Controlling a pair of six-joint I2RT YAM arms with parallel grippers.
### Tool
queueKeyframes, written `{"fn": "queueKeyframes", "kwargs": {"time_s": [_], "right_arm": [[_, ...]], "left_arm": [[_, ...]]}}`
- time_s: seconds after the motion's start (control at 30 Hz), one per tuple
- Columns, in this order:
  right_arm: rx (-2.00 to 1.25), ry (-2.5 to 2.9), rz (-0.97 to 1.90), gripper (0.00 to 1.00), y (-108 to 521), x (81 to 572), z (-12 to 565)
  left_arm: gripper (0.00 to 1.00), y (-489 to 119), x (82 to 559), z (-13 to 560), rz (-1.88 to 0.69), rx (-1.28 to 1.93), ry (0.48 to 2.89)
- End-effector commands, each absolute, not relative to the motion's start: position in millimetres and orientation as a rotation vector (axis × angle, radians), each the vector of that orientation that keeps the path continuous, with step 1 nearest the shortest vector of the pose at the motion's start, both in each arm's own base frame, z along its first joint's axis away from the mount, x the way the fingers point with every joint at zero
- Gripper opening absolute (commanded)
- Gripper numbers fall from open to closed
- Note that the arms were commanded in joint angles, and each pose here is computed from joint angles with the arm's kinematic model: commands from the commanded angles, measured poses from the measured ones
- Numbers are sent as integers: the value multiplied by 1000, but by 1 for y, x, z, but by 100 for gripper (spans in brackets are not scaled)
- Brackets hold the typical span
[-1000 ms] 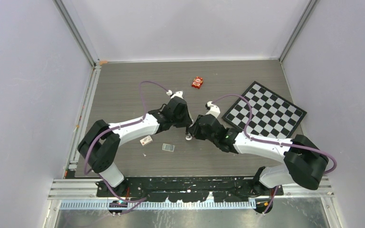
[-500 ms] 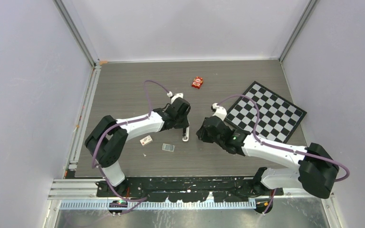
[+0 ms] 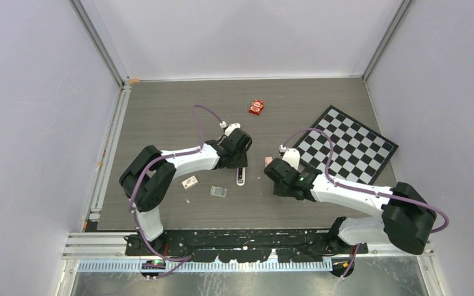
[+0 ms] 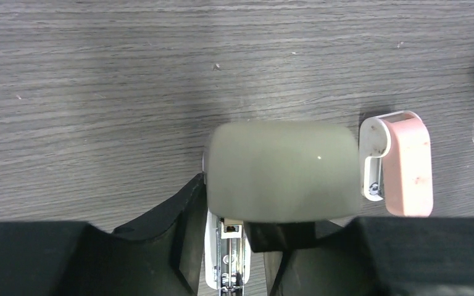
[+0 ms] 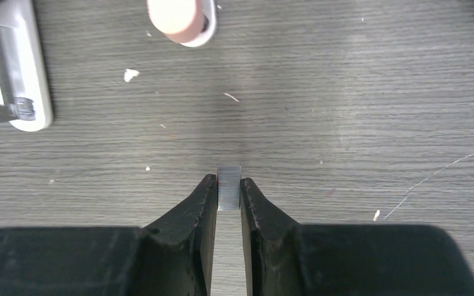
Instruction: Load the staples into the stapler
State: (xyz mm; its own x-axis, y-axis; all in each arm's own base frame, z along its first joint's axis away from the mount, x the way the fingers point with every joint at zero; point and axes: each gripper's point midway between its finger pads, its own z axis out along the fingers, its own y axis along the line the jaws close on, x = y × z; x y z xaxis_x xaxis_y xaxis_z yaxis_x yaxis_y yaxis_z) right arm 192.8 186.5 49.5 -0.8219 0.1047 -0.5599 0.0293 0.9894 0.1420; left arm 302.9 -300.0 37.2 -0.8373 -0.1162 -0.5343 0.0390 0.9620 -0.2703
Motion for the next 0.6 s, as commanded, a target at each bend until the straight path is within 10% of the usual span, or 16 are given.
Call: {"fn": "queueKeyframes", "kwargs": {"time_s": [0.0,0.57], "right_arm": [[66,2564,58,24,176,189,34],[79,2601,33,33,179,184,6]], "left_arm": [[39,-314,309,45,-412,-88,2519],[62,-298,293,113,-524,-39,2401]]}}
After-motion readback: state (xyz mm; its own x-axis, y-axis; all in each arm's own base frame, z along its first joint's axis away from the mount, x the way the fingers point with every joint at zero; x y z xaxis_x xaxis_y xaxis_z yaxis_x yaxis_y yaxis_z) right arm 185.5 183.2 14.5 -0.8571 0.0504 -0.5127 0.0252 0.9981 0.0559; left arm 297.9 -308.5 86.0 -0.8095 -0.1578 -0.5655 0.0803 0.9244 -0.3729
